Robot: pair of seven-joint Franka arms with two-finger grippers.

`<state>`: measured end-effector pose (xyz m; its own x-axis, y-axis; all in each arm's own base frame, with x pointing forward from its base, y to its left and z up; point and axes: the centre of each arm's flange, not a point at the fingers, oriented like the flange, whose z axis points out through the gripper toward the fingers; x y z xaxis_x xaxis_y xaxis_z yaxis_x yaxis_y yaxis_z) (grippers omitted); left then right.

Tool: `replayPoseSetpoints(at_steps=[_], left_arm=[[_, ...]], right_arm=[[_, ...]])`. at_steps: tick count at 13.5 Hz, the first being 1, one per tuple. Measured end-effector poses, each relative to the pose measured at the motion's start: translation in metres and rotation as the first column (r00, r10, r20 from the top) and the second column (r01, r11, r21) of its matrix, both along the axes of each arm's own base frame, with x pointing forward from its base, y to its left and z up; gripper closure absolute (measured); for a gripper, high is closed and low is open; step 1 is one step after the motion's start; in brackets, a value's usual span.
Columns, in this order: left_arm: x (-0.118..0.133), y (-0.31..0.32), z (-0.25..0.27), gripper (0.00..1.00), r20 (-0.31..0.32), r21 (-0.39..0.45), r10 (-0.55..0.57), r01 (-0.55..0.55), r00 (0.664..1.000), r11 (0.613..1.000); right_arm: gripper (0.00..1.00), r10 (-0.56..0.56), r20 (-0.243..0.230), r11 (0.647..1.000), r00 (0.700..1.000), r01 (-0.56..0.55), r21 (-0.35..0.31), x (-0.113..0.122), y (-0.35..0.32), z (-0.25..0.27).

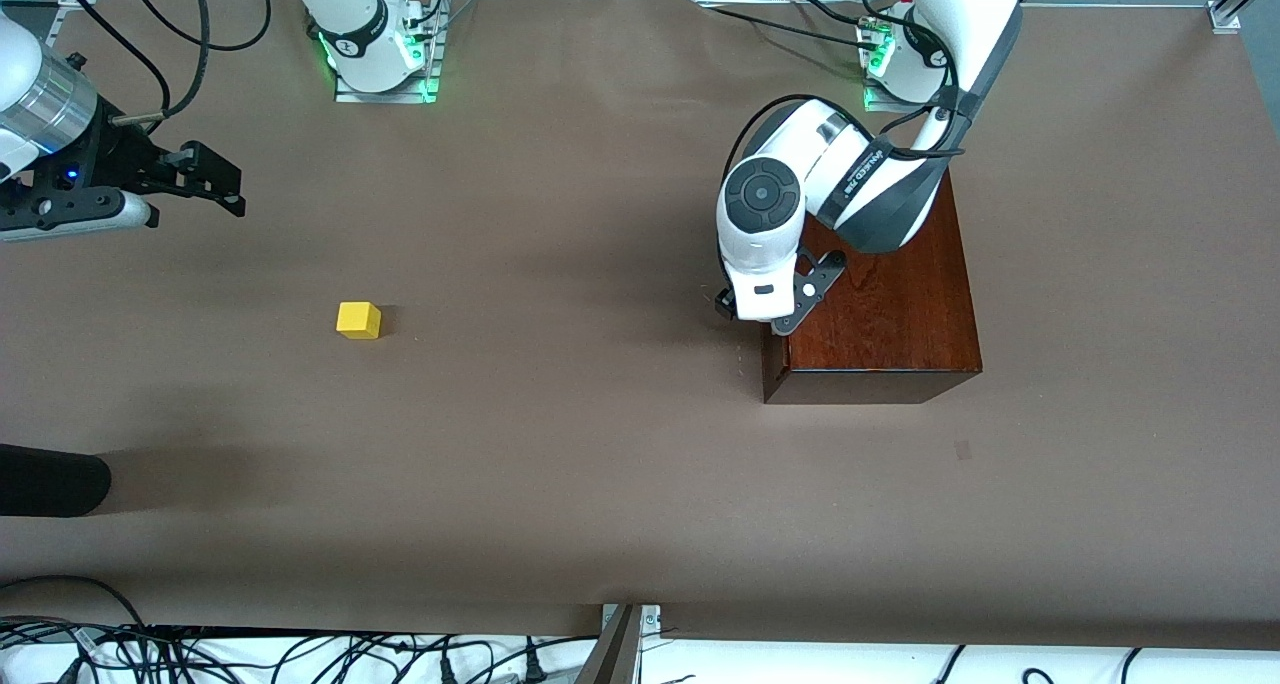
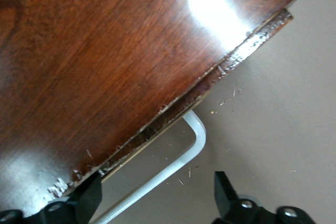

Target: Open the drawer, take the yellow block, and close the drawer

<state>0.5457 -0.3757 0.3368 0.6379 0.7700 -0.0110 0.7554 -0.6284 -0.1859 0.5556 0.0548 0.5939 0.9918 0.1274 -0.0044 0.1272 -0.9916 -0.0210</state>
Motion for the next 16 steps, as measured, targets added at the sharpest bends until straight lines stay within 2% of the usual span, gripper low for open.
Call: replayPoseSetpoints(at_steps=[2,7,11,16], left_arm=[[-0.004,-0.005,0.019,0.0,0.022,-0.016,-0.015,0.015,1.0,1.0],[-0.032,-0.005,0.126,0.0,0.101,-0.074,-0.043,0.051,0.994,0.996],[-0.029,0.049,0.183,0.0,0.081,-0.112,-0.137,0.146,0.987,0.983],[-0.019,0.141,0.228,0.0,0.05,-0.124,-0.294,0.298,0.955,0.947]], right_arm=[[0.0,-0.001,-0.004,1.0,1.0,0.001,0.0,0.001,-0.001,-0.002],[0.0,-0.001,-0.009,1.0,1.0,0.001,-0.001,0.002,0.0,-0.005],[0.0,-0.001,-0.009,1.0,1.0,0.001,-0.001,0.002,0.0,-0.005],[0.0,-0.001,-0.009,1.0,1.0,0.001,-0.001,0.002,0.0,-0.005]])
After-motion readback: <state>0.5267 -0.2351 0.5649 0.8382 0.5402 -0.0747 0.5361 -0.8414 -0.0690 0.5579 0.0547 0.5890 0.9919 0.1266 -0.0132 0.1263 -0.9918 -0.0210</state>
